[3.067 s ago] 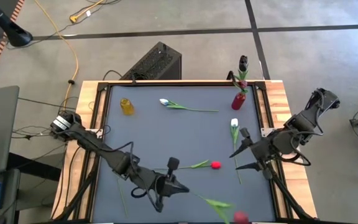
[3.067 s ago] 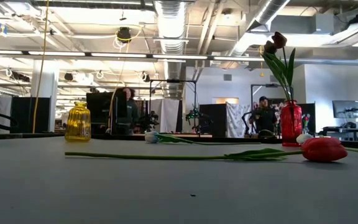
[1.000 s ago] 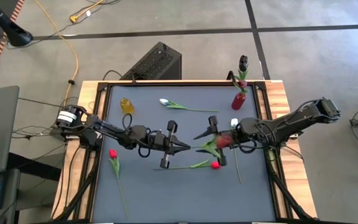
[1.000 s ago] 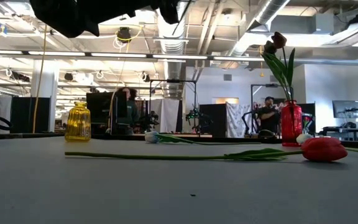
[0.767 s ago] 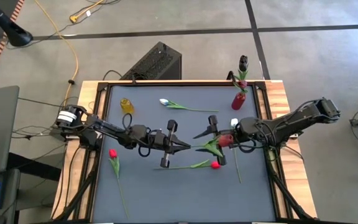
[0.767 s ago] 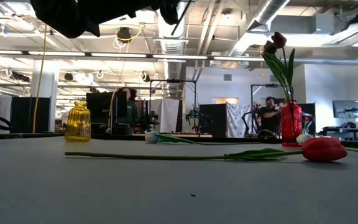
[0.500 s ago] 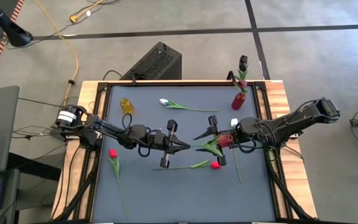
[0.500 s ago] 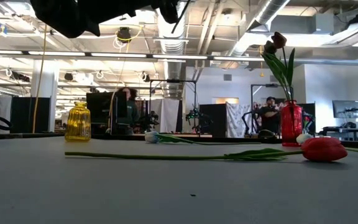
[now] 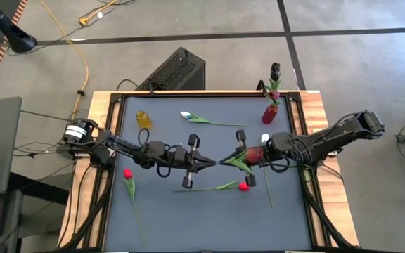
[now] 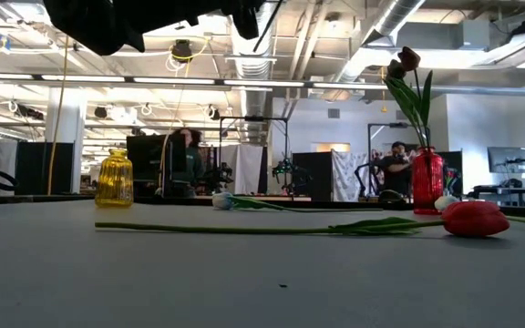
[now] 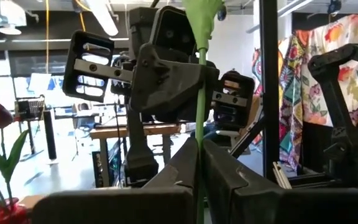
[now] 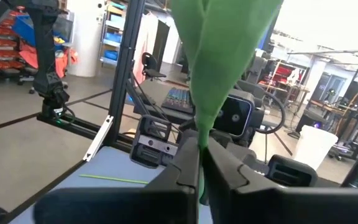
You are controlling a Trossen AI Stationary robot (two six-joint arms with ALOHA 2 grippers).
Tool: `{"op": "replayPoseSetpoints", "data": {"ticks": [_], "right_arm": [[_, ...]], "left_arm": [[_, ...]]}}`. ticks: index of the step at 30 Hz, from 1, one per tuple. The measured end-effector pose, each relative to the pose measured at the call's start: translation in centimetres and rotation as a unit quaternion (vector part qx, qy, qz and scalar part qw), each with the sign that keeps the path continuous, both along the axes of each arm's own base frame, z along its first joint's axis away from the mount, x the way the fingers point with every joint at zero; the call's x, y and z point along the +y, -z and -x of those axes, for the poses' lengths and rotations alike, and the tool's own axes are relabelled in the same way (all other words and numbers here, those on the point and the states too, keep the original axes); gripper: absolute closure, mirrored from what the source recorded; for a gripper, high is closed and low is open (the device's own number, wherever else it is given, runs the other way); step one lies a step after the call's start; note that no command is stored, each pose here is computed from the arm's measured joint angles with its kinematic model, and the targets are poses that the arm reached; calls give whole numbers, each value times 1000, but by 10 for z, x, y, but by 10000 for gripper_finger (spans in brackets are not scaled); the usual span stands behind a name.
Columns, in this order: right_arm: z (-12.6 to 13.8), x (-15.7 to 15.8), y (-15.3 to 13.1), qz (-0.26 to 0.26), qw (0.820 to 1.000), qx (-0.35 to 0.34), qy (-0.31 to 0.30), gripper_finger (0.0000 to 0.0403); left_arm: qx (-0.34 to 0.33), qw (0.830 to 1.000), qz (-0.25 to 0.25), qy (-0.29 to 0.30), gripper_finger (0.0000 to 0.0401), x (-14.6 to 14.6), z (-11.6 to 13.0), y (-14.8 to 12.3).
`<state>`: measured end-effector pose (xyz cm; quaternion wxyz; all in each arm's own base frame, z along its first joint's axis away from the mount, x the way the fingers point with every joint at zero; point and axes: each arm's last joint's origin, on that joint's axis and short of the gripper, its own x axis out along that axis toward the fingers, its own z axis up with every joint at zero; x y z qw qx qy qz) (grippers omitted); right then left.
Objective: Sort flowers into vase by color
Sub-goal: Put the dark red tulip into the red flower vase
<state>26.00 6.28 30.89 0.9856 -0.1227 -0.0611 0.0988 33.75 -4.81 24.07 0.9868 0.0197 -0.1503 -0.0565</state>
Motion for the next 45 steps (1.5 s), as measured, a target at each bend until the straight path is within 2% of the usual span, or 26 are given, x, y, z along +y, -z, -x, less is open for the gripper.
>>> {"op": "replayPoseSetpoints", "data": {"ticks": [4,9,13,18,23,26,30,36,39,42,45], "right_arm": [[0,0,0,-2,1000,2,2,382],[6,-1,-3,-36,999,13,-2,380],[25,-6,-15,-54,997,50,3,376],[60,-19,-26,-78,986,130,72,377],[96,-34,-29,-120,961,197,151,375],[115,-43,-30,-138,945,213,204,374],[140,-54,-36,-160,931,201,260,374],[176,-67,-50,-207,915,177,298,373],[192,-72,-53,-214,902,174,334,373],[202,-78,-53,-211,881,149,396,373],[208,-83,-53,-202,851,127,468,373]], "left_arm": [[0,1000,-6,5,380,0,0,0],[-2,1000,-20,-7,315,0,0,0],[-1,999,-13,-34,258,1,0,0],[33,997,-12,-74,217,4,-2,6],[87,990,-21,-113,210,6,-4,16],[104,987,-22,-122,211,6,-4,20],[114,986,-23,-123,213,6,-4,22],[126,984,-26,-124,213,6,-4,24],[132,983,-28,-126,213,6,-4,25],[132,982,-30,-130,213,7,-4,25],[132,982,-33,-133,213,8,-4,25]]}}
